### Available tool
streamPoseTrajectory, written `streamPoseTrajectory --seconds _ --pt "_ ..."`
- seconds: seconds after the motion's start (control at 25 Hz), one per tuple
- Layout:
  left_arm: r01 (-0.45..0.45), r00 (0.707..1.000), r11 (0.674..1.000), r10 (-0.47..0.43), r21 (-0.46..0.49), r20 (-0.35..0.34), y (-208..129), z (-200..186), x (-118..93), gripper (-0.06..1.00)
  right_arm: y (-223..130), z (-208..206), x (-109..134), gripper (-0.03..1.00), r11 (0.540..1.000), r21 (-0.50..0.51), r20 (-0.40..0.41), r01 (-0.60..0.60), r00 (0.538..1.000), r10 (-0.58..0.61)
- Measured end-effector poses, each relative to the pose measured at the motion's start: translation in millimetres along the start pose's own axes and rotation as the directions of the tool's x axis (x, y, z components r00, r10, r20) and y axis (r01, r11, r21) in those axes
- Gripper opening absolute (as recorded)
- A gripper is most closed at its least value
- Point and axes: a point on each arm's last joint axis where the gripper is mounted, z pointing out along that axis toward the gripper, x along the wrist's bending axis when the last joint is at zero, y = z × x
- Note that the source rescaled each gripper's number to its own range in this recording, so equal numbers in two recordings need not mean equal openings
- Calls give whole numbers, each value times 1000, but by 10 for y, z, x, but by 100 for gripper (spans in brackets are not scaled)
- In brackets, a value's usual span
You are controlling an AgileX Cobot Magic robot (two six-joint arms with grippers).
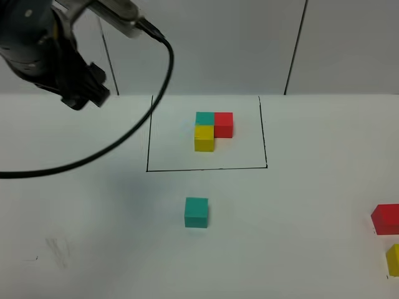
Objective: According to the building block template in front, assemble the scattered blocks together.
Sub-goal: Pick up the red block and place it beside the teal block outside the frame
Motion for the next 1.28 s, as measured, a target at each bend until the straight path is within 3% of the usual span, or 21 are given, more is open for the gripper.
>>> streamPoseTrajectory --seconds 0.08,0.24,0.64,0.84,1.04,1.2,1.28 --pt "75 997 996 -76 -40 -29 -80 -166 125 99 0 0 0 66 1000 0 0 0 1000 0" --pt "186 981 973 -191 -138 -24 -359 -601 384 97 0 0 0 66 1000 0 0 0 1000 0" --pt "301 945 883 -326 -359 -10 -1535 -1450 856 87 0 0 0 66 1000 0 0 0 1000 0" --pt "267 960 858 -278 -440 39 -2258 -1623 852 86 0 0 0 66 1000 0 0 0 1000 0" --pt "331 942 779 -302 -533 144 -2932 -1720 783 86 0 0 0 66 1000 0 0 0 1000 0" --pt "382 923 740 -272 -554 272 -3192 -1716 640 86 0 0 0 66 1000 0 0 0 1000 0" --pt "398 910 745 -248 -536 332 -3223 -1676 537 86 0 0 0 66 1000 0 0 0 1000 0"
